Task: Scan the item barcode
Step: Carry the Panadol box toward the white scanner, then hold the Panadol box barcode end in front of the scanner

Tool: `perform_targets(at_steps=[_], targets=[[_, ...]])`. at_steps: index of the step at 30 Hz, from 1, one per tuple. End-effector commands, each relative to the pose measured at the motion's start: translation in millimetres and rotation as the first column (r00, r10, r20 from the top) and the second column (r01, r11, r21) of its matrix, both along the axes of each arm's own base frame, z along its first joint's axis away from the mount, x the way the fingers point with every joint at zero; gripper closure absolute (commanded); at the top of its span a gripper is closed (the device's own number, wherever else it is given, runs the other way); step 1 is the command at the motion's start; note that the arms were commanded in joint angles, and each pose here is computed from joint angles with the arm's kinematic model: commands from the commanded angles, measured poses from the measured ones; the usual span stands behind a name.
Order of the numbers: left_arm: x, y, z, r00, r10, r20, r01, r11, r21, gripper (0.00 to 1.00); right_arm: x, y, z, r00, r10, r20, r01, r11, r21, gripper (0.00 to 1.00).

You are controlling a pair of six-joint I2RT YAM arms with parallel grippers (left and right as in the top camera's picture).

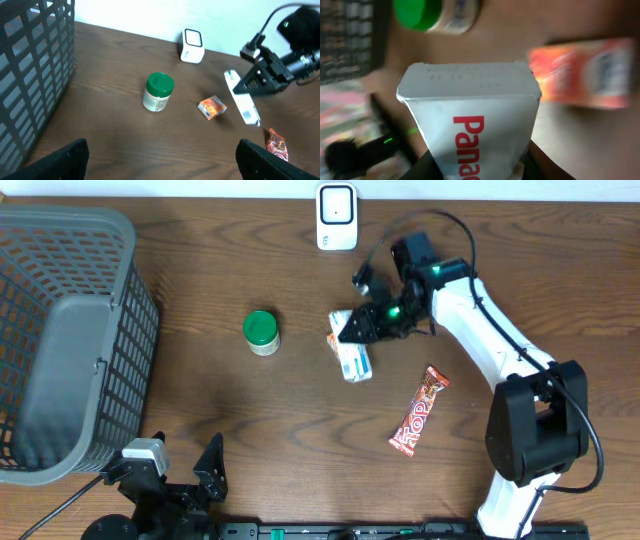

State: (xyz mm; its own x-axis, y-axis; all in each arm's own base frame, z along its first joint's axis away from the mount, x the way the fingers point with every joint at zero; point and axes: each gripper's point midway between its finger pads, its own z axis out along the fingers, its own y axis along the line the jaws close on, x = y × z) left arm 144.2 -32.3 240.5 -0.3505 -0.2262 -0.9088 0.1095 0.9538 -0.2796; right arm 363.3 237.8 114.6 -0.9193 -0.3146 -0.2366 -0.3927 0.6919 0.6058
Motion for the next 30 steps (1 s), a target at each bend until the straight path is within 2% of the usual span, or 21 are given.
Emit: perform_targets(at_steps=[1,6,15,22,27,30], targets=[[0,-3,0,1.0,-0.018,0.001,0.018,1.0,-0.002,0.06,37,-14,22,0.978,-0.053,0.202,0.091,0.979,-0.18,0.78],[0,-3,0,1.0,-0.018,0.001,0.018,1.0,-0.002,0.06,66,-11,45,0.94,-0.071,0.335,0.138,0.974,-0.18,0.73],[0,-3,0,1.0,-0.018,0.001,0.018,1.0,-0.002,0.06,138,-8,52,0.867,-0.075,0.492,0.214,0.949,-0.231,0.76],[0,-3,0,1.0,-0.018,0.001,0.018,1.0,-0.002,0.06,201,-12,55,0.782,-0.055,0.621,0.298,0.908,-0.295,0.78],[0,-3,0,1.0,-0.018,0.001,0.018,1.0,-0.002,0.06,240,-12,51,0.676,0.028,0.736,0.378,0.845,-0.379,0.8],[0,-3,0,1.0,-0.018,0.001,0.018,1.0,-0.002,0.06,258,5,53,0.569,0.126,0.813,0.41,0.813,-0.413,0.78]])
